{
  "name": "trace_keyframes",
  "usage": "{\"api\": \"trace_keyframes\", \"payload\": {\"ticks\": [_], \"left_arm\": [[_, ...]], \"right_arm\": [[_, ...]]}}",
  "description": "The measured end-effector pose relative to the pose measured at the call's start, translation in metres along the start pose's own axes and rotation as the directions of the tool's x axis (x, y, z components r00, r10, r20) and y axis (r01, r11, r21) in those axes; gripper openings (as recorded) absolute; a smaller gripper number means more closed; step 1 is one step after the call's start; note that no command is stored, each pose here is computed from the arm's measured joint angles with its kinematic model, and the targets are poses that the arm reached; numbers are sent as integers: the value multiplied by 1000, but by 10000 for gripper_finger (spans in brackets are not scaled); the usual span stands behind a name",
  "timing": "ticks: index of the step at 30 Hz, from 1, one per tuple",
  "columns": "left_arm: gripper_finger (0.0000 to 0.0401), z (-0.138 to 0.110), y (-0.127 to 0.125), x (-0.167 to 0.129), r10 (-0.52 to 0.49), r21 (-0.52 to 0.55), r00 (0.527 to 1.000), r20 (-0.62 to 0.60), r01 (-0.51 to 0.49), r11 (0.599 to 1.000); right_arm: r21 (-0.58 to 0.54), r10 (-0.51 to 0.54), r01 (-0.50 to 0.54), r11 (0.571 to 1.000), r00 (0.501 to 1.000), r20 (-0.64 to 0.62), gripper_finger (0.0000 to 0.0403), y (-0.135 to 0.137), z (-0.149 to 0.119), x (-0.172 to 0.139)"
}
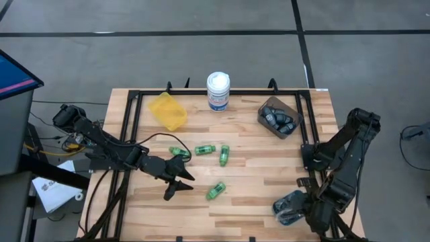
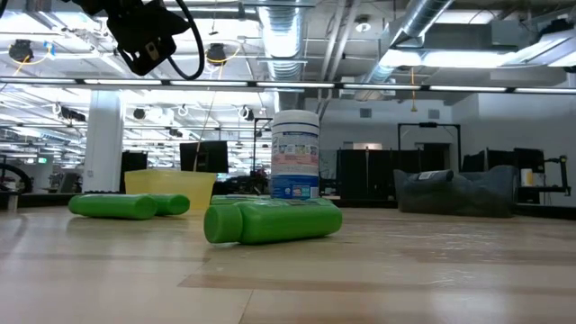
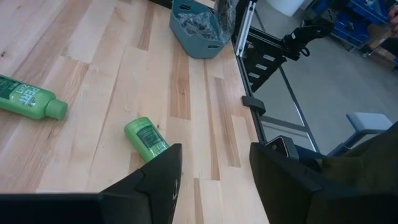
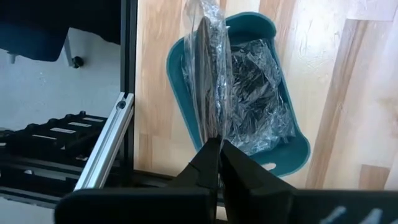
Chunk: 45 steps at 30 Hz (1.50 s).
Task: Pick & Place Travel size toiletries
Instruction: Put the black hairbrush into the blue bin
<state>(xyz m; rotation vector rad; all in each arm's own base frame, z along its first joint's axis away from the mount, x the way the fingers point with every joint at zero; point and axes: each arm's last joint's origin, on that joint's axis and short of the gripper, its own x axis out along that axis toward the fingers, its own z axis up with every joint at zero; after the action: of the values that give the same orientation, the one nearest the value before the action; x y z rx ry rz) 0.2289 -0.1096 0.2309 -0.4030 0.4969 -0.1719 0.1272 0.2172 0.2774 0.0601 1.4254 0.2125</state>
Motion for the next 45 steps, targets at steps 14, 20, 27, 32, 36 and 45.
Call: {"api": "trace_keyframes", "payload": {"ticks": [14,20,27,32,36,45], "left_arm": [[185,0,0,0,1,0,1000,0,-1,1000],[185,0,0,0,4,0,1000,2,-4,1000],[185,0,0,0,4,0,1000,2,-4,1000],[185,0,0,0,4,0,1000,2,-4,1000],[185,0,0,0,3,0,1000,2,-3,1000],[185,0,0,0,0,0,1000,-1,0,1000]], "right_arm": [[21,61,-59,998,993,-98,0,-9,3,19],[34,46,-43,999,993,-109,0,-14,6,19],[102,50,-32,994,984,-174,0,-21,4,24],[144,86,-51,988,965,-247,0,-29,3,36],[152,96,-60,987,966,-241,0,-32,8,37],[192,105,-60,980,966,-237,0,-39,15,37]]}}
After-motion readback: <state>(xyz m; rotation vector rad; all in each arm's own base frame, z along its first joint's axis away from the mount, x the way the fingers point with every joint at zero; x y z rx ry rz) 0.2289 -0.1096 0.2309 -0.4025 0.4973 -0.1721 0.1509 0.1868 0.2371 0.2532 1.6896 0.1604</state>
